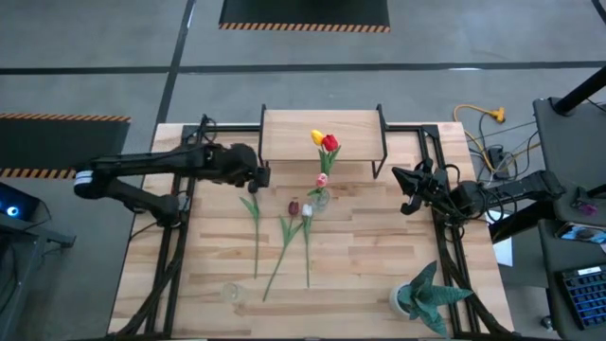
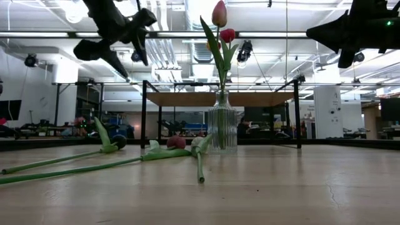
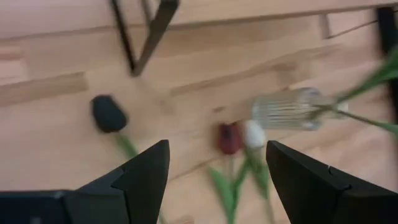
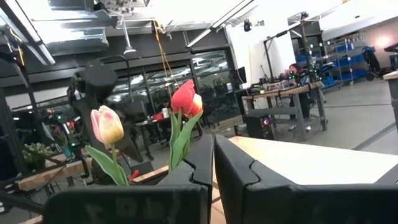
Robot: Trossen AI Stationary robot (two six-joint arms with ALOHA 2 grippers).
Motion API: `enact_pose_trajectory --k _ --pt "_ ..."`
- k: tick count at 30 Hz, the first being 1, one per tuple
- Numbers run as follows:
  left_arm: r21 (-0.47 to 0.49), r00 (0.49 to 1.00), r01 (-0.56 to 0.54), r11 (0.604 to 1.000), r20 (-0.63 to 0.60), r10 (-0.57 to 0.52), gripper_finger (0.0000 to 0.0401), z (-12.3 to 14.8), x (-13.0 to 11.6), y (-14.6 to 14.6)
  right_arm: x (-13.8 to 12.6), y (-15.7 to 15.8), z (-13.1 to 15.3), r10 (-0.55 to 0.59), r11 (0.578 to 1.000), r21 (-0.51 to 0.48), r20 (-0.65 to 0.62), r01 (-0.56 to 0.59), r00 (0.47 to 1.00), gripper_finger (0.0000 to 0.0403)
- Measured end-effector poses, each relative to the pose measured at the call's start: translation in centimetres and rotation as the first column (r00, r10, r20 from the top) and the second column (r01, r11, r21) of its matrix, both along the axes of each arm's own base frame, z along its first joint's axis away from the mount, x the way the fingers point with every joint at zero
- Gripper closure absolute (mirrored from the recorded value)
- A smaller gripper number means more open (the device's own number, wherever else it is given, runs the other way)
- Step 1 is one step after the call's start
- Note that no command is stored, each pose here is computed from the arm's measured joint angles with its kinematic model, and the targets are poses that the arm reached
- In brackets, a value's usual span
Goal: Pick and place flowers into a vace then onto a shelf
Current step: Put the black tulip into the bottom transparent vase
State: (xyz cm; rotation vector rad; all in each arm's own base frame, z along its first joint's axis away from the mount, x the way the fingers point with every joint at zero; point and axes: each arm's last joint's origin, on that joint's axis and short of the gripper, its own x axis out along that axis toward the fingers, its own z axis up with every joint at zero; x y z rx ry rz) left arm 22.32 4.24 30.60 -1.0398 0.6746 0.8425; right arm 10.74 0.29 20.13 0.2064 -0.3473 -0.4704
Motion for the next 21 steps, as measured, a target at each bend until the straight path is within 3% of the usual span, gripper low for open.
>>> enact_pose_trajectory --k 7,11,15,21 --pt "-0.064 0.991 -0.083 0.995 -0.112 0.075 0.0152 0.8 0.3 -0.6 0.0 0.0 0.0 -0.017 0.999 -0.047 -0.027 0.015 0.999 0.0394" --pt "-0.126 0.992 -0.038 0.991 -0.122 0.023 0.0153 0.5 1.1 -1.8 0.0 0.0 0.0 -0.024 0.998 -0.066 -0.038 0.021 0.999 0.0394" --pt "-0.164 0.986 -0.008 0.987 -0.164 -0.019 0.0153 -0.8 1.4 -3.4 0.0 0.0 0.0 -0.024 0.998 -0.067 -0.038 0.021 0.999 0.0394" --pt "-0.213 0.964 -0.133 0.968 -0.255 0.077 0.0153 -4.4 1.8 -4.6 0.0 0.0 0.0 -0.025 0.997 -0.067 -0.039 0.023 0.999 0.0394"
